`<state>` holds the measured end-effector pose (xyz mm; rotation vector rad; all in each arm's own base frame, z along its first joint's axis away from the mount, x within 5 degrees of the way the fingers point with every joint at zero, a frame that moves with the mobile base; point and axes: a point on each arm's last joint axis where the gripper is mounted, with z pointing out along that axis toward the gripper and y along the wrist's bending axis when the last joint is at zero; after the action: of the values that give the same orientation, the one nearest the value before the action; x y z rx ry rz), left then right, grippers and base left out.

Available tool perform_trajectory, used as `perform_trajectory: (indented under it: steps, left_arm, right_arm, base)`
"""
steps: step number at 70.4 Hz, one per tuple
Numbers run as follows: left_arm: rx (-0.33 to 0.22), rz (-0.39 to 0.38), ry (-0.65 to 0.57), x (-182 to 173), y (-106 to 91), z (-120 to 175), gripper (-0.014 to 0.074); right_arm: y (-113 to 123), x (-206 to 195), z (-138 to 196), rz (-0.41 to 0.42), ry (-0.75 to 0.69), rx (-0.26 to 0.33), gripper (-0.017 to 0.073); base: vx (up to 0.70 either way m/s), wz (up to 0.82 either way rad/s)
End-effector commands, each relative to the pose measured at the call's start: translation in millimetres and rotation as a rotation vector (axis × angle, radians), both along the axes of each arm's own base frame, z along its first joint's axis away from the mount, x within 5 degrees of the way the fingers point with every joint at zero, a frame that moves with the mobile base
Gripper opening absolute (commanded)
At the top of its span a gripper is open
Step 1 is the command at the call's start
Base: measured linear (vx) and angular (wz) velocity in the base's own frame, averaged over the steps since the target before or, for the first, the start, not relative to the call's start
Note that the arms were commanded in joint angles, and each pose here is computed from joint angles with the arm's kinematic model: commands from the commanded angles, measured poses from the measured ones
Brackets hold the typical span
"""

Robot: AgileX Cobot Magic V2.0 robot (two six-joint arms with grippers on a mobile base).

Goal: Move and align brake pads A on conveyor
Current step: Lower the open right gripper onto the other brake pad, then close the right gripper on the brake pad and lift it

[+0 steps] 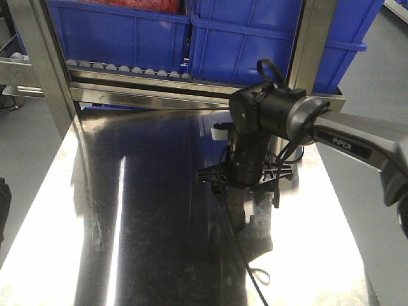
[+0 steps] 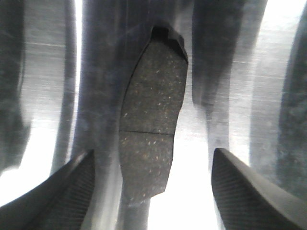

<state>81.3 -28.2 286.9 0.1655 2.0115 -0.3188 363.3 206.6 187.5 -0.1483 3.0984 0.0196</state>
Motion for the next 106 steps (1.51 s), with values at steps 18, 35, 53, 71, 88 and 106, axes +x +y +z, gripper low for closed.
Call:
perform_trajectory:
  steps: [18,35,53,71,88,106]
  left_arm:
    - [-0.045,-0.006,-0.114,2,-1.4,18,-0.0006]
    - [-0.045,-0.006,-0.114,2,-1.4,18,-0.0006]
    - [-0.045,-0.006,-0.114,2,-1.4,18,-0.0006]
    - [-0.045,-0.006,-0.114,2,-1.4,18,-0.0006]
    - [-0.045,-0.006,-0.114,2,-1.4,18,-0.0006]
    - [-0.045,-0.006,-0.114,2,-1.4,18,-0.0006]
  right_arm:
    - [-2,11,3,0.018,-0.03,0.07,0.0489]
    - [-4,16,2,0.015,-0.058,0.087,0.0342]
    - [-6,19,5,0.05,-0.096,0.068,-0.0017]
    - [-16,16,41,0.142,-0.212,0.023,-0.0004]
    - [-51,4,85,0.147,-0.34,0.025,-0.0002]
    - [-122,-40,109,0.112,-0.488,0.075,-0.0002]
  base:
    - [0.0,0.0]
    - [0.0,0.0]
    - [0.0,0.0]
    - [0.0,0.0]
    - [0.0,0.0]
    - [0.0,0.0]
